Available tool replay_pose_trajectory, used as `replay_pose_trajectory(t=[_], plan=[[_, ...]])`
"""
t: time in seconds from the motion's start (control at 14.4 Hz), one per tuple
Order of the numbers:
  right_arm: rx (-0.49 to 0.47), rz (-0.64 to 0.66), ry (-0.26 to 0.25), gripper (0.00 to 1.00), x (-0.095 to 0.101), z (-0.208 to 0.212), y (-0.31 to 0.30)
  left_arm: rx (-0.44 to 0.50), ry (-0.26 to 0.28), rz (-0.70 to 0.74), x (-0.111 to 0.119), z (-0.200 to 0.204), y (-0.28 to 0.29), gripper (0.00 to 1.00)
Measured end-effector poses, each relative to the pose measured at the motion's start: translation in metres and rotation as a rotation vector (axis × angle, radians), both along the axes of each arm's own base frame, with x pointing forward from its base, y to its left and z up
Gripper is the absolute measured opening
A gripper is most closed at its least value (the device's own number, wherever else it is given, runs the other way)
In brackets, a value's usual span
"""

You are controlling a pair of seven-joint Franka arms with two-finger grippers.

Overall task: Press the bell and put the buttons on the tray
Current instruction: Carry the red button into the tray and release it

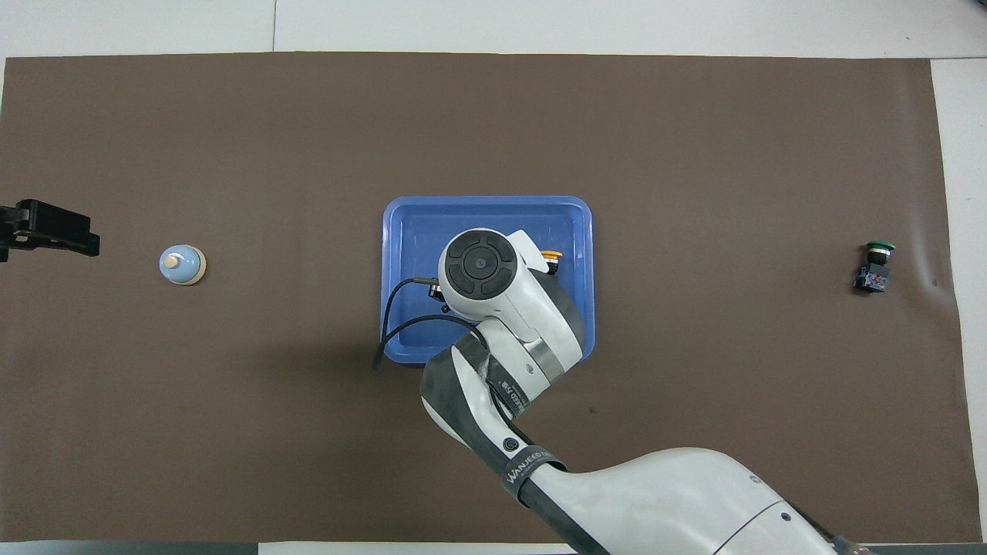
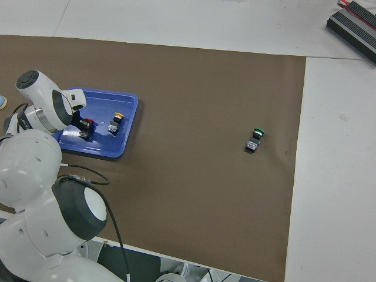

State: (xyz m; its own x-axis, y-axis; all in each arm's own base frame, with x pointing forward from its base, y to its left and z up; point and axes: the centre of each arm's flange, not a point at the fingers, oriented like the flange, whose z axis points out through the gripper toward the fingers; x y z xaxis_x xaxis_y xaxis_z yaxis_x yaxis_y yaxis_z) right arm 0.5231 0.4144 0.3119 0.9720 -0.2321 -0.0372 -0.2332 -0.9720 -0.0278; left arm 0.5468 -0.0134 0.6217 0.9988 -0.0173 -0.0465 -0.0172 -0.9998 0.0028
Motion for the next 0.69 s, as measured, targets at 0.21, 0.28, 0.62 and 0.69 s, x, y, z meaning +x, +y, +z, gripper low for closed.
replay_pose_trajectory(t=[0.21, 0.28, 0.62, 0.69], plan=[[-0.021, -0.054, 0.010, 1.00, 0.018, 0.041, -0.029, 0.000, 0.000, 0.000, 0.000, 0.000, 0.000, 1.00], [-0.021, -0.090, 0.006, 1.00, 0.032, 0.066, -0.055, 0.000, 0.000, 0.000, 0.000, 0.000, 0.000, 1.00], [-0.024, -0.106, 0.028, 1.00, 0.081, 0.165, -0.267, 0.000, 0.000, 0.000, 0.000, 0.000, 0.000, 1.00], [-0.029, -0.107, 0.037, 1.00, 0.085, 0.169, -0.309, 0.000, 0.000, 0.000, 0.000, 0.000, 0.000, 1.00]])
